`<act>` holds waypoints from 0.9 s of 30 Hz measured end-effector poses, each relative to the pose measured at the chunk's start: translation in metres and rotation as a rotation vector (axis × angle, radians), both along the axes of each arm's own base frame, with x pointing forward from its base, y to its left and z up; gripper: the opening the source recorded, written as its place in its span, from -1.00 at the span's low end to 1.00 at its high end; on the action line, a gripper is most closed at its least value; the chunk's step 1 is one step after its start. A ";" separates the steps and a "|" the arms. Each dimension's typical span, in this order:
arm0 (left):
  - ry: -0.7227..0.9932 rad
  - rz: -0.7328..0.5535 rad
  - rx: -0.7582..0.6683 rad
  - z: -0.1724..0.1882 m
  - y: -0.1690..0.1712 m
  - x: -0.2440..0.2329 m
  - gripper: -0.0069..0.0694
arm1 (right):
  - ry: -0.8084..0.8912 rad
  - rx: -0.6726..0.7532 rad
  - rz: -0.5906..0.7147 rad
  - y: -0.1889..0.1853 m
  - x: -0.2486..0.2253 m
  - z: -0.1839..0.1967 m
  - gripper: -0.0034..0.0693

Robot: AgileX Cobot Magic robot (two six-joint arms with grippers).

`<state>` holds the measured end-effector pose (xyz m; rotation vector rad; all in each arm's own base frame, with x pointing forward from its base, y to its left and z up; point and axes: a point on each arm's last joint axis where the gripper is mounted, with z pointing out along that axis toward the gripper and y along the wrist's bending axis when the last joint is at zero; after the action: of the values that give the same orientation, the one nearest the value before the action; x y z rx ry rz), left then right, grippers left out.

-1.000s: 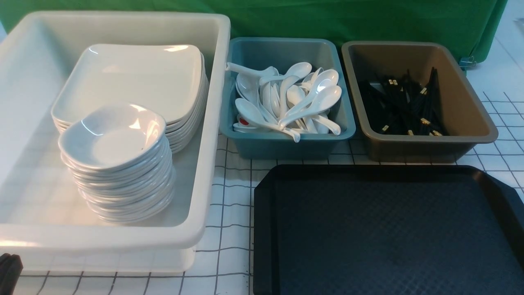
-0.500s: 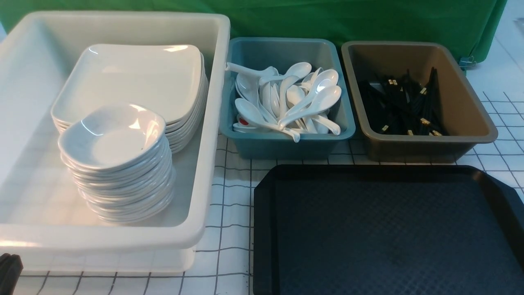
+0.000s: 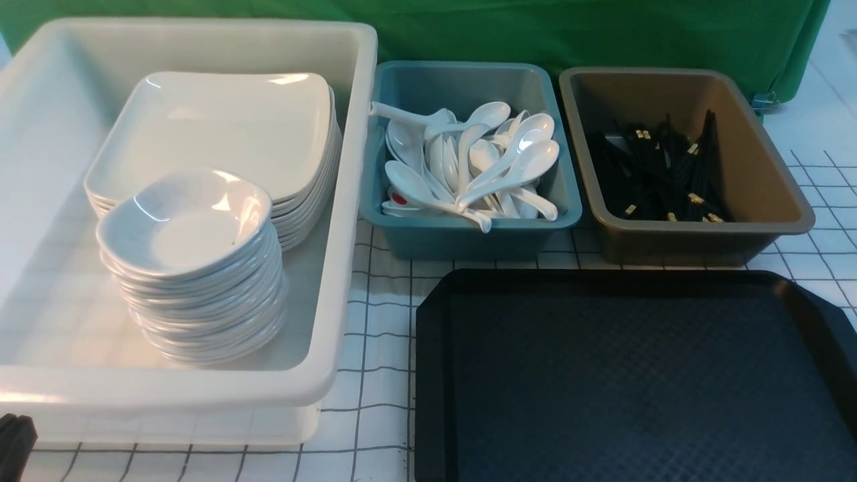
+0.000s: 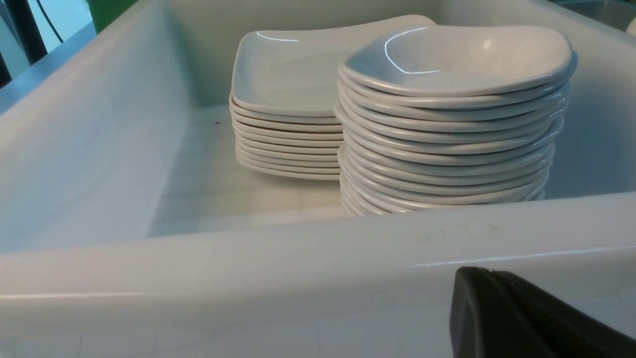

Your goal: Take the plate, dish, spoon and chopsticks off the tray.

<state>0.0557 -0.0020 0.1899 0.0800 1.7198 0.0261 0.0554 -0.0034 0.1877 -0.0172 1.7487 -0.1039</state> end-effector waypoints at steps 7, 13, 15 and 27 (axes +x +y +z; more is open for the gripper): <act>0.000 -0.001 0.006 0.000 0.000 0.000 -0.82 | 0.000 0.000 0.064 0.004 0.000 0.000 -0.25; 0.000 -0.001 0.008 0.000 0.000 0.000 -0.82 | -0.003 0.001 0.066 0.004 0.000 0.000 -0.25; 0.000 -0.001 0.008 0.000 0.000 0.000 -0.81 | -0.004 0.001 0.066 0.004 0.000 0.000 -0.25; 0.000 -0.001 0.008 0.000 0.000 0.000 -0.81 | -0.007 0.002 0.065 0.004 0.000 0.001 -0.25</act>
<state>0.0557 -0.0020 0.1899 0.0868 1.7195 0.0319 0.0556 0.0002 0.1883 -0.0726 1.7398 -0.0546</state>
